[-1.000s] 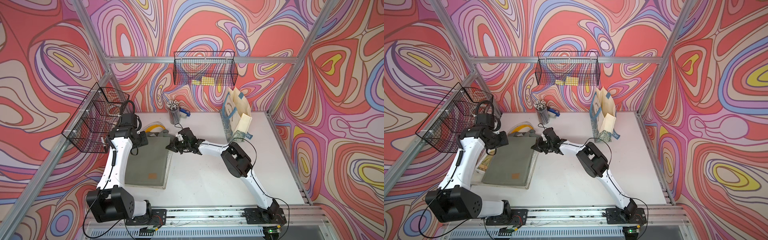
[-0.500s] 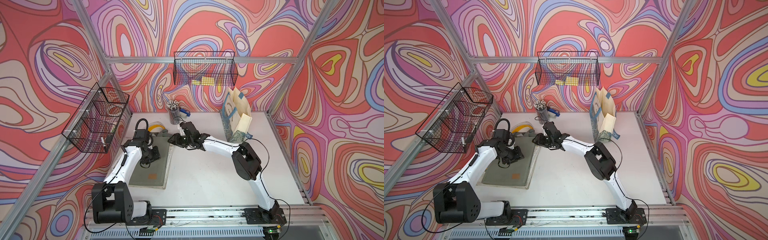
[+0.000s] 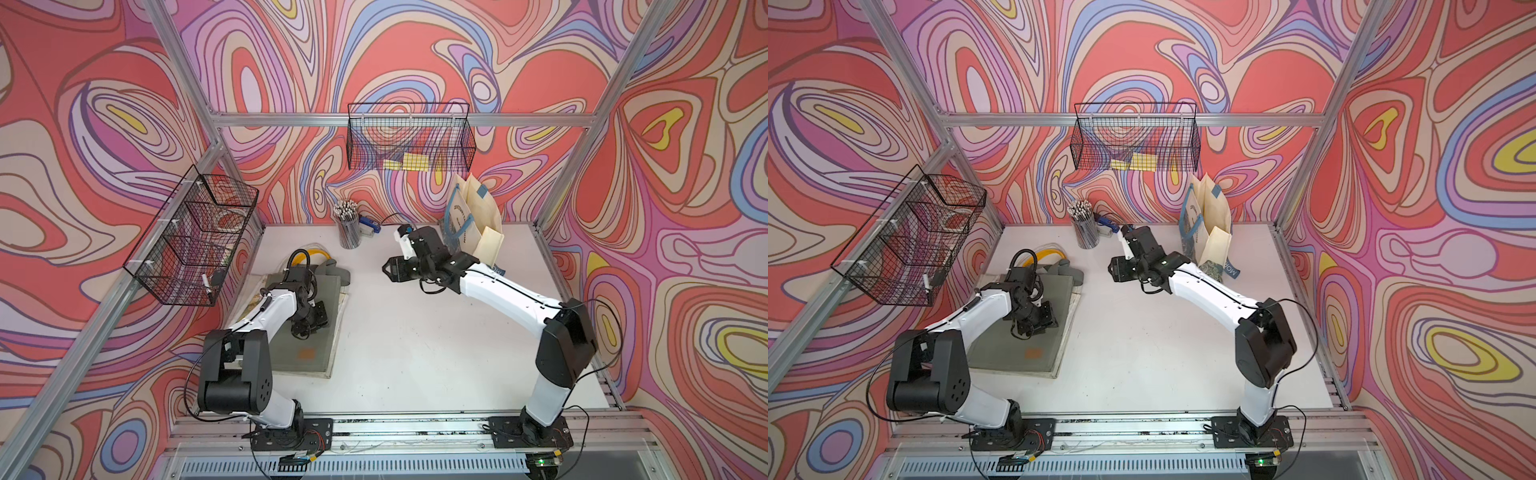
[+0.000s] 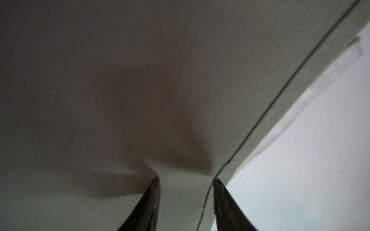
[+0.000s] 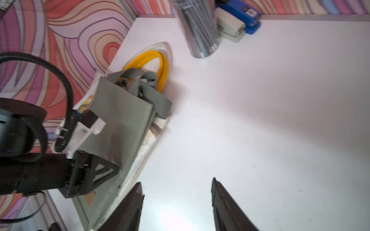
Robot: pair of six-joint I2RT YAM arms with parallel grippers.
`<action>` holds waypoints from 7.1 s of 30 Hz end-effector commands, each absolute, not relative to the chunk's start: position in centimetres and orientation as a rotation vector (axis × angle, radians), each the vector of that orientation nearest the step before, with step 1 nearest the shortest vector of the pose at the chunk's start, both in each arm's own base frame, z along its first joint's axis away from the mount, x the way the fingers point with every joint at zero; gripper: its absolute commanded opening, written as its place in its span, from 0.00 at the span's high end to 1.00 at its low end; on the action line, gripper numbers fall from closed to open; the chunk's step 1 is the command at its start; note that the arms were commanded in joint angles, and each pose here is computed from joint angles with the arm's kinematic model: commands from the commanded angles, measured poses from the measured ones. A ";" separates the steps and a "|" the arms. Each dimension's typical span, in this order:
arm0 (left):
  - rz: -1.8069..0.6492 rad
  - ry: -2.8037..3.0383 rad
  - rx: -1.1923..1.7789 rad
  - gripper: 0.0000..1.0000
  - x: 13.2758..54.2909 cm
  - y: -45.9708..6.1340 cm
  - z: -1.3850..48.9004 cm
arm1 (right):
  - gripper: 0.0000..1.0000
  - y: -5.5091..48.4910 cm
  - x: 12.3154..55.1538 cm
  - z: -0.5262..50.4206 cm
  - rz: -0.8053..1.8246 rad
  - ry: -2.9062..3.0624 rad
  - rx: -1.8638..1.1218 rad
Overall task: Put away the canvas bag
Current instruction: Press the canvas bag at the center of the board, then move the canvas bag to the center of the board, then press the canvas bag at the center of the board.
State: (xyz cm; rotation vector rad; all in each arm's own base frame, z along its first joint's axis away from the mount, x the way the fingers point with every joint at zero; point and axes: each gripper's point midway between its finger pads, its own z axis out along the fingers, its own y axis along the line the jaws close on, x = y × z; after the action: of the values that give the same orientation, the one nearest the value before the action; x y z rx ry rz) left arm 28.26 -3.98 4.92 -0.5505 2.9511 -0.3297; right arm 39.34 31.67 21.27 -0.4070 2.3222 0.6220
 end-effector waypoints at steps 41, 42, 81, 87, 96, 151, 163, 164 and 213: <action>-0.646 2.307 0.105 0.51 34.8 -13.3 22.8 | 0.02 6.0 44.4 24.1 0.160 2.120 -0.163; -0.647 2.293 0.128 0.51 34.6 -13.6 23.1 | 0.02 5.9 44.7 23.9 0.153 2.116 -0.157; -0.620 2.092 0.611 0.51 31.2 -22.2 27.3 | 1.00 12.6 38.3 21.6 0.527 1.927 -0.552; -0.552 1.990 0.816 0.51 29.4 -23.5 29.0 | 1.00 15.4 32.6 23.4 0.745 1.805 -0.724; -0.474 1.773 1.106 0.52 26.1 -25.3 31.3 | 1.00 18.9 26.4 23.6 0.879 1.708 -0.944; -0.449 1.515 1.334 0.44 26.4 -29.6 32.5 | 0.02 11.8 27.5 20.2 0.317 1.877 -0.484; -0.479 1.453 1.370 0.44 26.4 -30.7 33.6 | 0.09 14.4 30.3 19.1 0.368 1.746 -0.580; -0.481 1.449 1.372 0.44 26.4 -30.8 33.6 | 0.18 14.5 30.3 19.6 0.365 1.707 -0.588; -0.453 1.321 1.563 0.31 26.4 -36.8 37.0 | 1.00 20.1 25.9 33.6 0.486 1.435 -1.232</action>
State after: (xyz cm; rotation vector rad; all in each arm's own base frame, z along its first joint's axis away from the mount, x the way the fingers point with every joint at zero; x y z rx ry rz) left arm 26.15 -36.67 36.37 1.5820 1.3042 -0.4523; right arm 26.94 19.53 30.60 -1.2149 1.5587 0.4778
